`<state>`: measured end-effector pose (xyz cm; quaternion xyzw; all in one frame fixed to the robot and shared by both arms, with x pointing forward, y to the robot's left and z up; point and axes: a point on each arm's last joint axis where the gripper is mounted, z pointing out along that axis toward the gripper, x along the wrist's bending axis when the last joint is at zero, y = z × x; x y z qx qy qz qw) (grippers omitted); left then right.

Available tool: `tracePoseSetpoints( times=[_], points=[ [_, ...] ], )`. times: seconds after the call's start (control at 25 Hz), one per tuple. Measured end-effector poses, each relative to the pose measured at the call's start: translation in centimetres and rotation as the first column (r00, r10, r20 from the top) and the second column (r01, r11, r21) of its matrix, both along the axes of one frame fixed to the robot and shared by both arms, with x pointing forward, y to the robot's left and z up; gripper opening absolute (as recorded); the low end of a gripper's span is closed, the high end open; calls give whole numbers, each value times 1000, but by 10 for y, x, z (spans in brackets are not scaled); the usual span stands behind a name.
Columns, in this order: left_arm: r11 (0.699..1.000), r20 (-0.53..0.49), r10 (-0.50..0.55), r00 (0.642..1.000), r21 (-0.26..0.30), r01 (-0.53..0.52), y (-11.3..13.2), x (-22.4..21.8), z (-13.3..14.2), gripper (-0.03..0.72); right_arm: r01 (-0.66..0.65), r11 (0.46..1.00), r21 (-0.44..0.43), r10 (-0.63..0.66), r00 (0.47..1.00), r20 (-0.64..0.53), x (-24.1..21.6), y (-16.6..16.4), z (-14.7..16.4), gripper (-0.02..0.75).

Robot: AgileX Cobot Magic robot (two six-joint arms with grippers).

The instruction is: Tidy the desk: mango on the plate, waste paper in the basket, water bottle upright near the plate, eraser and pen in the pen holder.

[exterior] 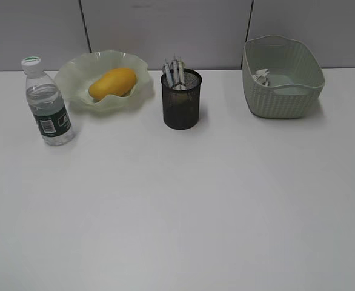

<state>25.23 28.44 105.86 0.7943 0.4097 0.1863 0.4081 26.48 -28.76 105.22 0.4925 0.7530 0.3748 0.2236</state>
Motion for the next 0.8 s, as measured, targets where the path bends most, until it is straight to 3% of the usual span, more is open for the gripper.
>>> tracePoseSetpoints(
  times=[0.8],
  points=[
    [1000,5,11,1000,-1,-11,0,1,-1,460,0,1000,0,0,1000,0,0,0,0,458]
  ],
)
